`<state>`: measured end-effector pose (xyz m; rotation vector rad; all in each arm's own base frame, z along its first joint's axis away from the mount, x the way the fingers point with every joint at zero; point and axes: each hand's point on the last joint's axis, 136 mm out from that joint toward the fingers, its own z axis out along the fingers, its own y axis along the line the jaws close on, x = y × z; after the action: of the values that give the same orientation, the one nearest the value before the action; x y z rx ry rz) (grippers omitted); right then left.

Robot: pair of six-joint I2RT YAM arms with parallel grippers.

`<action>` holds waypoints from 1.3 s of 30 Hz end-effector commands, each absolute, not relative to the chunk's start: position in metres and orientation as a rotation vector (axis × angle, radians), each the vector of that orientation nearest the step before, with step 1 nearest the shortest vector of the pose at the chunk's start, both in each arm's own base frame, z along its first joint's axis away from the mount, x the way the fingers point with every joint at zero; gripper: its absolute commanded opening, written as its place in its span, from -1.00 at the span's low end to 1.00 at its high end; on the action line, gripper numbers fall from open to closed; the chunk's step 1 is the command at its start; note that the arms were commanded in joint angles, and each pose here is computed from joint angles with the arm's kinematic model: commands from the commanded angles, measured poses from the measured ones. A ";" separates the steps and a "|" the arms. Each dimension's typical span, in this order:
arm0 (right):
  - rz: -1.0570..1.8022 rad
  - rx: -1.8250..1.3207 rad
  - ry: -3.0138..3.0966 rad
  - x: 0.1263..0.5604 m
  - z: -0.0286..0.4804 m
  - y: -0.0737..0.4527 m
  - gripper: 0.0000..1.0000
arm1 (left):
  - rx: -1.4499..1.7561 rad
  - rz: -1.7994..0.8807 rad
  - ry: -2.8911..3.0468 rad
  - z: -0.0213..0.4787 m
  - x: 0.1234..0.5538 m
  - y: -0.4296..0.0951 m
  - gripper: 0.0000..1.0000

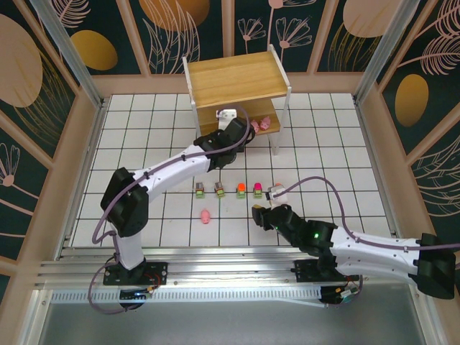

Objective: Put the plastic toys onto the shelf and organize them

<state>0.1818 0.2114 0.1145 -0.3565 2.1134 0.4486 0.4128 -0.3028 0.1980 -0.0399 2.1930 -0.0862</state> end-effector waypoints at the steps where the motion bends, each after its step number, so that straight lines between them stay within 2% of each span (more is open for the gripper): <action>1: 0.441 -0.342 2.077 0.184 0.121 0.212 0.17 | -0.036 -0.102 2.174 0.206 0.425 -0.306 -0.40; 16: 0.449 -0.338 2.068 0.183 0.122 0.211 0.18 | -0.053 -0.091 2.169 0.205 0.443 -0.302 -0.40; 29: 0.446 -0.345 2.072 0.183 0.121 0.212 0.19 | -0.049 -0.060 2.171 0.195 0.446 -0.301 -0.25; 33: 0.445 -0.348 2.073 0.183 0.121 0.212 0.20 | -0.049 -0.070 2.172 0.192 0.447 -0.302 -0.14; 39: 0.445 -0.351 2.075 0.183 0.120 0.213 0.20 | -0.058 -0.081 2.163 0.194 0.445 -0.301 -0.11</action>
<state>0.1823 0.2126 0.1197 -0.3457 2.0926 0.4583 0.4385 -0.3003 0.1900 -0.0498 2.1897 -0.0679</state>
